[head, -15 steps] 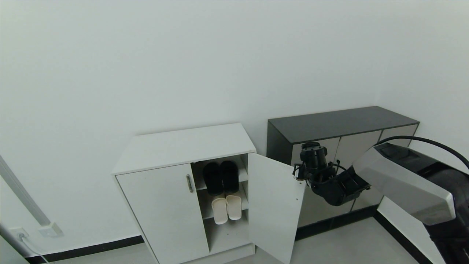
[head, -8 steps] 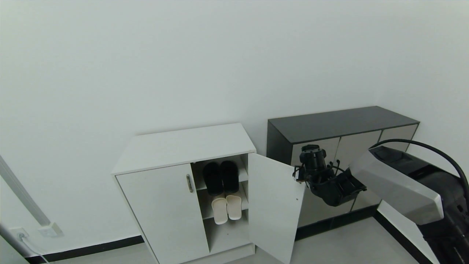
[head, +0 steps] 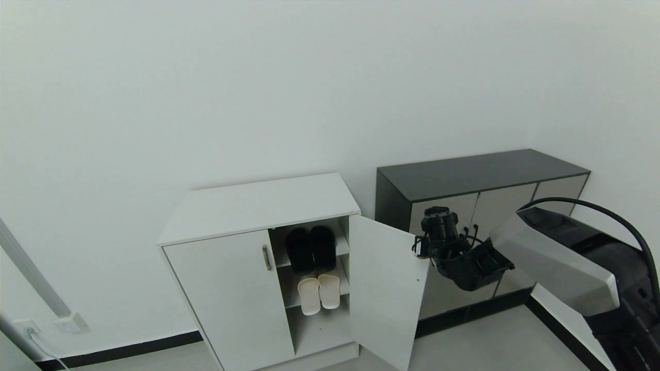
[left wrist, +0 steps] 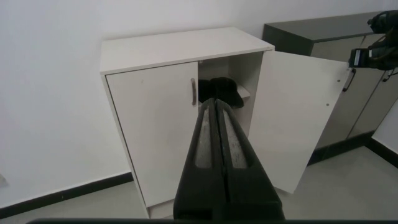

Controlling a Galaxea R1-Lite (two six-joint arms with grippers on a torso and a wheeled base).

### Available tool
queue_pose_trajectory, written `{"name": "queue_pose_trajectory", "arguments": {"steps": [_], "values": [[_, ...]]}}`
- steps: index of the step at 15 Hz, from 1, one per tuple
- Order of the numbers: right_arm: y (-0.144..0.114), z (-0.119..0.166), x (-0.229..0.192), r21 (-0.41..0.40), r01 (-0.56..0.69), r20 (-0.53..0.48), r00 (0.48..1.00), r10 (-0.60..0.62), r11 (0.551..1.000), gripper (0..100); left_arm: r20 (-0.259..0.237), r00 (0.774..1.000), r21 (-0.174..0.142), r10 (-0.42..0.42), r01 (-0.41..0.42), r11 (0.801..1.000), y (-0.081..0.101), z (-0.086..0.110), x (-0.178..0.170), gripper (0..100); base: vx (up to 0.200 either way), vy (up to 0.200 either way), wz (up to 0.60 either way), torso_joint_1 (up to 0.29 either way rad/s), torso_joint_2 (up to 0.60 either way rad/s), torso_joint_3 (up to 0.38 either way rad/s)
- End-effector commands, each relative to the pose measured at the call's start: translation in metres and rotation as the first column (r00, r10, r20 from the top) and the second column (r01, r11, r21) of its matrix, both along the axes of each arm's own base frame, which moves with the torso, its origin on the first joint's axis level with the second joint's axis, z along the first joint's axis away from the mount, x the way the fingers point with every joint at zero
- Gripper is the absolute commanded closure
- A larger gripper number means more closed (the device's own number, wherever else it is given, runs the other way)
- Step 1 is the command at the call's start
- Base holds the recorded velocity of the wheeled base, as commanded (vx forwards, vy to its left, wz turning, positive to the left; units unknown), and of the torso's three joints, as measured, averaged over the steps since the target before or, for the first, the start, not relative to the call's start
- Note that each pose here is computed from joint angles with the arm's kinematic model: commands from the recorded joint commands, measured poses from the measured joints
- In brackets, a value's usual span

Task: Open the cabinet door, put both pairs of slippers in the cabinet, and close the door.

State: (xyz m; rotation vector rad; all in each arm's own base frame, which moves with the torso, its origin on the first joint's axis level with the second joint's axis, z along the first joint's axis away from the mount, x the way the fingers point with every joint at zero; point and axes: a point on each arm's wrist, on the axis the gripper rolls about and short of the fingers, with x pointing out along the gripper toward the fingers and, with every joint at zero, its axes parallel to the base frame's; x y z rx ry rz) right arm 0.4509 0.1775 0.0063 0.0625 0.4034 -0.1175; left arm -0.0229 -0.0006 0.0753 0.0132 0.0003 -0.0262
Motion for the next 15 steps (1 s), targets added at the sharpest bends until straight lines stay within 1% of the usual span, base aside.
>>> {"name": "queue_pose_trajectory", "arguments": {"steps": [1, 6, 9, 11, 12, 13, 15], "values": [[0.001, 0.002, -0.001, 0.008, 0.002, -0.01, 1.0, -0.002, 1.0, 100, -0.001, 1.0, 0.001, 0.0, 0.0, 1.0, 0.0, 0.0, 0.0, 100, 0.0, 0.0, 0.0, 0.0, 0.0, 0.0], [0.013, 0.016, -0.013, 0.037, -0.029, -0.015, 0.999, 0.029, 0.999, 100, -0.001, 1.0, -0.001, 0.0, 0.0, 1.0, 0.0, 0.0, 0.0, 100, 0.0, 0.0, 0.0, 0.0, 0.0, 0.0], [0.033, 0.026, -0.032, 0.049, -0.08, -0.016, 0.997, 0.08, 0.996, 100, -0.001, 1.0, -0.001, 0.0, 0.0, 1.0, 0.0, 0.0, 0.0, 100, 0.0, 0.0, 0.0, 0.0, 0.0, 0.0], [0.05, 0.04, -0.052, 0.064, -0.127, -0.005, 0.992, 0.128, 0.99, 100, -0.001, 1.0, -0.001, 0.0, 0.0, 1.0, 0.0, 0.0, 0.0, 100, 0.0, 0.0, 0.0, 0.0, 0.0, 0.0], [0.054, 0.044, -0.058, 0.065, -0.141, -0.002, 0.99, 0.141, 0.988, 100, -0.001, 1.0, -0.001, 0.0, 0.0, 1.0, 0.0, 0.0, 0.0, 100, 0.0, 0.0, 0.0, 0.0, 0.0, 0.0], [0.054, 0.047, -0.059, 0.067, -0.141, 0.004, 0.99, 0.141, 0.988, 100, -0.001, 1.0, -0.001, 0.0, 0.0, 1.0, 0.0, 0.0, 0.0, 100, 0.0, 0.0, 0.0, 0.0, 0.0, 0.0], [0.038, 0.044, -0.046, 0.066, -0.101, 0.003, 0.995, 0.101, 0.993, 100, -0.001, 1.0, -0.001, 0.0, 0.0, 1.0, 0.0, 0.0, 0.0, 100, 0.0, 0.0, 0.0, 0.0, 0.0, 0.0]]}}
